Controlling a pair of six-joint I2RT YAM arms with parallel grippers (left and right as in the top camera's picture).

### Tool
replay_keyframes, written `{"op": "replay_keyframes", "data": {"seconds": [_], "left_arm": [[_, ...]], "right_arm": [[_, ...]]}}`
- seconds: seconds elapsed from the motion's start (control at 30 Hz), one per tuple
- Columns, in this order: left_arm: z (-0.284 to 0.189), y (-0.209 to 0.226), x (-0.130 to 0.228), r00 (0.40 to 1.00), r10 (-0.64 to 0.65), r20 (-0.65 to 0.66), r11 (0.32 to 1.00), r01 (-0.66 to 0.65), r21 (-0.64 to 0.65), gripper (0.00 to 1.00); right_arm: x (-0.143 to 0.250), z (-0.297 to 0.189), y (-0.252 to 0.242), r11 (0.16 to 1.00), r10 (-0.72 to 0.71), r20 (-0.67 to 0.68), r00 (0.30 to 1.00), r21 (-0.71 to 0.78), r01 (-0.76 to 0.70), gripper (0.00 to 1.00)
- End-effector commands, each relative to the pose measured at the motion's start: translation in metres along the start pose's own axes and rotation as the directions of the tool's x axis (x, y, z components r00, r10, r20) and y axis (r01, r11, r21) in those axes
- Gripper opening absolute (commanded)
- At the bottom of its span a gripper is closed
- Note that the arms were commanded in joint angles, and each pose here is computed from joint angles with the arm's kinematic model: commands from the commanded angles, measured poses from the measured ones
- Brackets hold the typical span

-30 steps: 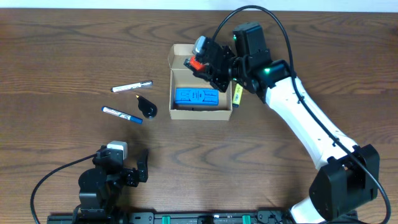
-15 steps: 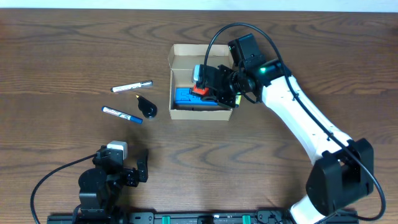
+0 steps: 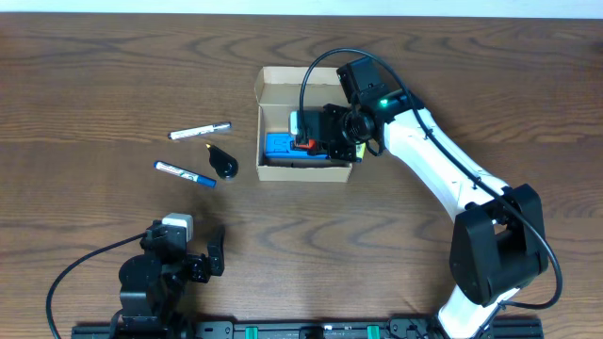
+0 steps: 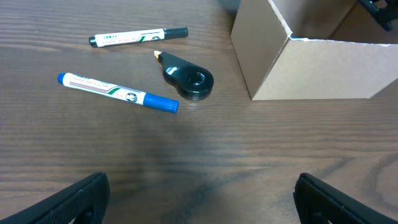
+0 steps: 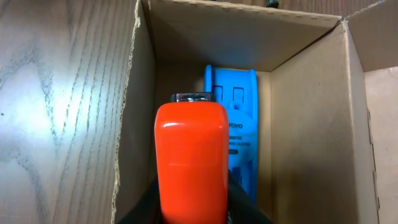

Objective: Pack container
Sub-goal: 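Carry the red stapler into the box beside the duster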

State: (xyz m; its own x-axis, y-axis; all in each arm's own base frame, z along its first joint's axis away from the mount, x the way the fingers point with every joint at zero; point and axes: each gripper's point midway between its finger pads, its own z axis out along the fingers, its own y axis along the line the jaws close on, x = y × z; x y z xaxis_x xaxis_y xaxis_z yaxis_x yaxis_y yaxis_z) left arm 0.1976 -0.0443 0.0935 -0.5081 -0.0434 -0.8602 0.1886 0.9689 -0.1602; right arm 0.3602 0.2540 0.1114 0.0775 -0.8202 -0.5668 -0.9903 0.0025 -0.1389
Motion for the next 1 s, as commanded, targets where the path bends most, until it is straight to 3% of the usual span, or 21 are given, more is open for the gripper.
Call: {"op": "replay_keyframes", "data": {"seconds": [0.0,0.47,0.97], "left_arm": [[0.001,0.002,0.002,1.0,-0.009,0.0,1.0,0.009,-0.008,0.95],[0.001,0.002,0.002,1.0,-0.009,0.0,1.0,0.009,-0.008,0.95],[0.001,0.002,0.002,1.0,-0.01,0.0,1.0,0.01,-0.008,0.95]], "right_arm": [[-0.024,-0.014,-0.018,0.998,-0.045,0.046,0.998,0.051,0.043,0.01],[-0.039,0.011,-0.013,0.989,-0.064,-0.056,0.996,-0.135,0.056,0.01],[-0.019,0.047,0.003,0.975,-0.032,-0.13,0.991,-0.221,0.003,0.01]]}}
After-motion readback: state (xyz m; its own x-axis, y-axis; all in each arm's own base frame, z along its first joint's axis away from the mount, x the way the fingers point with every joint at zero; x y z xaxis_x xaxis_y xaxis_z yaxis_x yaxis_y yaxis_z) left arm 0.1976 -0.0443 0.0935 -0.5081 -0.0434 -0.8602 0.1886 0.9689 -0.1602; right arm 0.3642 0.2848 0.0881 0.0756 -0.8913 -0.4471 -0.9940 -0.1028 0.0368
